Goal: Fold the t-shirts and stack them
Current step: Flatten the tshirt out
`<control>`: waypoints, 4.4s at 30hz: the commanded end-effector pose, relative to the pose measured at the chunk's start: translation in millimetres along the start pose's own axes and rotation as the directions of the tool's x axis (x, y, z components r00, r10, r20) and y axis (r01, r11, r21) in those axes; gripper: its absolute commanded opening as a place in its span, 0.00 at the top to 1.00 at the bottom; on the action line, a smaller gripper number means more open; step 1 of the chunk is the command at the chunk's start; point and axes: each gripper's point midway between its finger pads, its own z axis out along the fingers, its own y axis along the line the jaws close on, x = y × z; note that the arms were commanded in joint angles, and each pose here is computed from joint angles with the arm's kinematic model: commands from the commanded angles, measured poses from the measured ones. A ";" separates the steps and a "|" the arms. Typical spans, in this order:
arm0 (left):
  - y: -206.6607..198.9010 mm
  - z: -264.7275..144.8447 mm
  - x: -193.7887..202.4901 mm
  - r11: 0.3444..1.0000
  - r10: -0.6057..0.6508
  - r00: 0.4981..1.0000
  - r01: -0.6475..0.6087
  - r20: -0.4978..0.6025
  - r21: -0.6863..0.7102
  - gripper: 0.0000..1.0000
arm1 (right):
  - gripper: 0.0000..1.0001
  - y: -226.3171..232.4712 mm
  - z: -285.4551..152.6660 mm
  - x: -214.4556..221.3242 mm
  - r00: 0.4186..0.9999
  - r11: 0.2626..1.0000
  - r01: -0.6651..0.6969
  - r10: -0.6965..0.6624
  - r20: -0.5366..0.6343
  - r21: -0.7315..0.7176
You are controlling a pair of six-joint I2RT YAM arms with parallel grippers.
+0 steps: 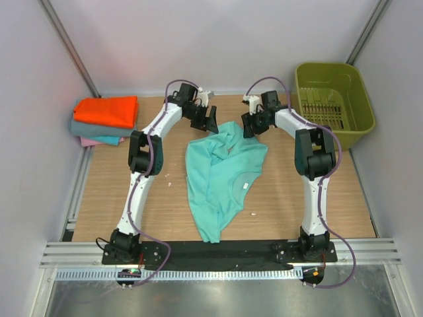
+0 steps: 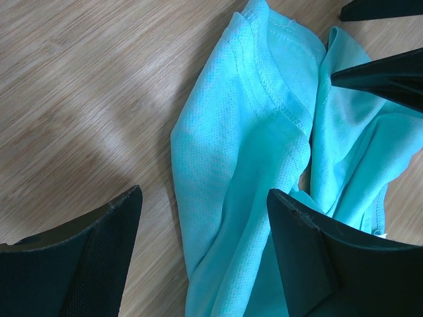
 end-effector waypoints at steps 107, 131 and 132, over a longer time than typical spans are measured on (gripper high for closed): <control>37.2 -77.2 -54.1 0.534 0.506 0.792 -0.598 -0.342 -0.597 0.25 | 0.99 -15.4 -125.8 -29.5 0.980 0.953 0.164 -0.187 0.066 0.256; 49.8 -33.4 -27.2 0.621 0.445 0.836 -0.546 -0.321 -0.562 0.37 | 0.99 -17.8 -121.0 -23.1 0.982 0.951 0.164 -0.183 0.049 0.260; 50.3 -33.3 -27.3 0.619 0.446 0.835 -0.549 -0.323 -0.562 0.37 | 0.99 -18.5 -120.0 -22.5 0.982 0.952 0.163 -0.182 0.049 0.259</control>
